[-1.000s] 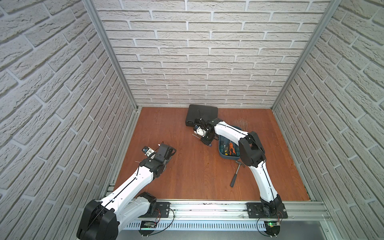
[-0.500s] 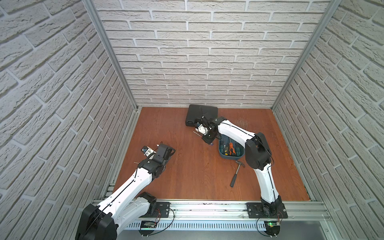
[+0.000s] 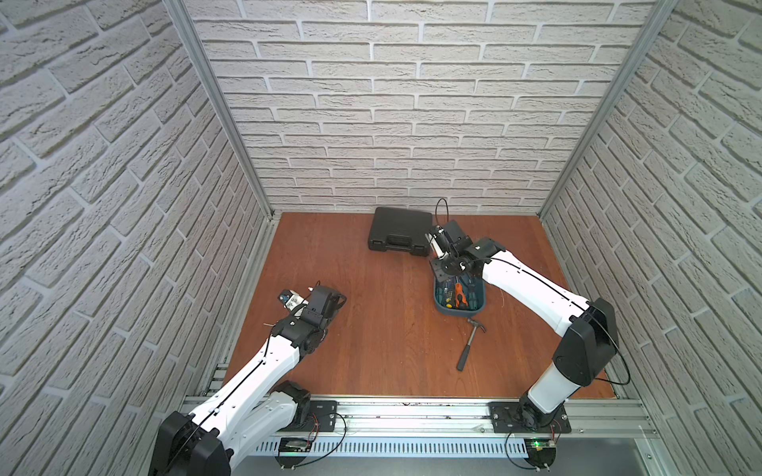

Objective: Put the screwdriver on the desktop into the storage box
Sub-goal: Place the screwdriver in the storage box.

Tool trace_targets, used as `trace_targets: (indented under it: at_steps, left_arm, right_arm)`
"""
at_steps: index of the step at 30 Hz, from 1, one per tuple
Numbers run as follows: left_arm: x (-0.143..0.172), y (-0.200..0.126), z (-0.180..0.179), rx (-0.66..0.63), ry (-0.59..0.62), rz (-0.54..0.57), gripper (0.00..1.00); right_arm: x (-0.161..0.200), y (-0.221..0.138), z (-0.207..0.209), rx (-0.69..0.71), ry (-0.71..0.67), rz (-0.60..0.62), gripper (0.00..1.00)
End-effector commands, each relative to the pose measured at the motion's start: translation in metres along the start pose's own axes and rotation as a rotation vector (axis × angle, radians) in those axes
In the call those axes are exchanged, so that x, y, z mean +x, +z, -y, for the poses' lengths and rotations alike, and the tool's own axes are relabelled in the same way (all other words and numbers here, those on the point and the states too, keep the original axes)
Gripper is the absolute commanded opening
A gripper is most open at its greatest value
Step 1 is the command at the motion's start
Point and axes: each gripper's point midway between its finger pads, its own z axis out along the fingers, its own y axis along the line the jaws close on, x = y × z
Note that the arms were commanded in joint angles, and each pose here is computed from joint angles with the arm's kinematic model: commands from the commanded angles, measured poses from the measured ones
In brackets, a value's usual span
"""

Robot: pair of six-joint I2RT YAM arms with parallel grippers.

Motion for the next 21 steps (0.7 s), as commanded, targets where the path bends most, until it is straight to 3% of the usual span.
trace_targets:
  at_steps: [1,6,12,21]
  left_arm:
    - [0.002,0.005,-0.001,0.006,-0.009,-0.004,0.62]
    - [0.004,0.003,0.000,0.009,-0.004,-0.015,0.62]
    - [0.001,0.000,-0.005,0.015,-0.020,-0.002,0.63]
    - [0.003,0.001,-0.005,0.015,-0.027,-0.007,0.62]
  right_arm:
    - [0.023,0.000,0.047,0.165,0.217,-0.053,0.02]
    - [0.038,0.019,0.062,0.132,0.316,-0.118,0.02]
    - [0.056,0.042,0.070,0.144,0.318,-0.234,0.02]
    - [0.070,0.062,0.061,0.123,0.305,-0.296,0.02]
